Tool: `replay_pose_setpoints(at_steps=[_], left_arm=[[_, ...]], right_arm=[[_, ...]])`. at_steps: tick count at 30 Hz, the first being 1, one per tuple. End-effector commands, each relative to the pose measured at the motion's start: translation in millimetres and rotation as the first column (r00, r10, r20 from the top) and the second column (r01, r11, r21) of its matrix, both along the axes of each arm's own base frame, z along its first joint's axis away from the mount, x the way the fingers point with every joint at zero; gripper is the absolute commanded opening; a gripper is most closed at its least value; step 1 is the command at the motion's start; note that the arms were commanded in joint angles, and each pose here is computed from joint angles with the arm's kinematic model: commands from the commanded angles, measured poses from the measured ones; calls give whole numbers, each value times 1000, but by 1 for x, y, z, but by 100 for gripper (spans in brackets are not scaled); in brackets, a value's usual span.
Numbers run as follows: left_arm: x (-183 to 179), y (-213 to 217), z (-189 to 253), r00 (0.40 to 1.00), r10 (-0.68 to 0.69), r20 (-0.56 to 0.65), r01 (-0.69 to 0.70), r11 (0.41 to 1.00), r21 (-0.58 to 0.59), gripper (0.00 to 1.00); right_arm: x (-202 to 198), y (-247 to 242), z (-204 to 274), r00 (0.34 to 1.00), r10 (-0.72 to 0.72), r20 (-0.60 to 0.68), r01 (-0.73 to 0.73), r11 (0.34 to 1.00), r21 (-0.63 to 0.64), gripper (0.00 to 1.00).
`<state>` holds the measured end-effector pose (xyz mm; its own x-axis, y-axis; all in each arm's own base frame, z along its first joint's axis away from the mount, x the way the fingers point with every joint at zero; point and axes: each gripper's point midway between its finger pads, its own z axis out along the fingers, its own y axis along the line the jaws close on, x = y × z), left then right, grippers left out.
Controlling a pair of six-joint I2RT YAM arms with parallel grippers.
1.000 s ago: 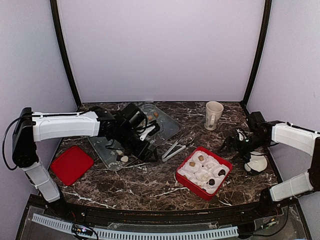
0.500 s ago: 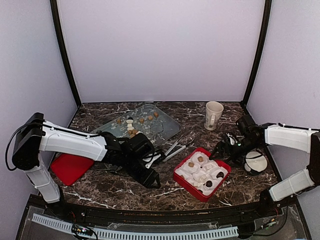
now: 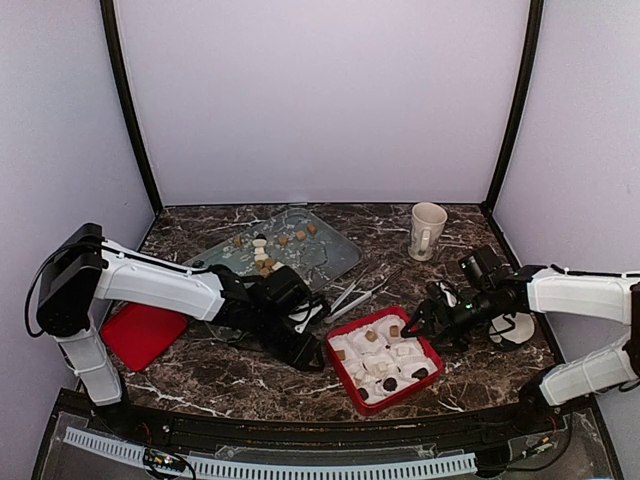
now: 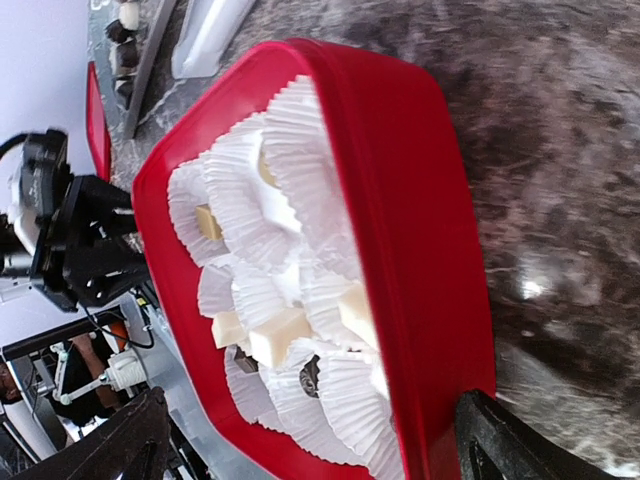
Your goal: Pack the chocolate
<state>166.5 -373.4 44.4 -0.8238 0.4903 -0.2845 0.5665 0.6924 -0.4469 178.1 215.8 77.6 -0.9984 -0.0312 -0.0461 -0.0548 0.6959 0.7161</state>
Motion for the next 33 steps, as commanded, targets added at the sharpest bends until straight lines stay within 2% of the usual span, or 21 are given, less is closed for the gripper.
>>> replay_pose_setpoints(at_steps=[1, 8, 19, 22, 26, 30, 33], left_arm=[[26, 3, 12, 998, 61, 22, -61, 998, -23, 46], [49, 10, 18, 994, 114, 6, -113, 991, -66, 46], [65, 23, 22, 989, 149, 8, -148, 988, -48, 47], [68, 38, 41, 983, 173, 59, -172, 985, -31, 54], [64, 66, 63, 970, 214, 114, -216, 976, 10, 74], [57, 112, 72, 946, 296, 134, -313, 942, 125, 81], [45, 163, 68, 912, 394, 116, -411, 869, 277, 81]], right_arm=[[0, 26, 16, 999, 29, 25, -31, 995, 93, 100], [-4, 46, 21, 997, 71, 31, -75, 989, 127, 100], [-4, 63, 25, 994, 104, 41, -110, 981, 157, 100], [-2, 58, 28, 992, 105, 70, -113, 986, 122, 100], [5, 45, 33, 990, 76, 117, -85, 993, 77, 100], [17, 34, 53, 983, 28, 183, -45, 995, 88, 100], [29, 27, 73, 965, 0, 262, -24, 996, 89, 100]])
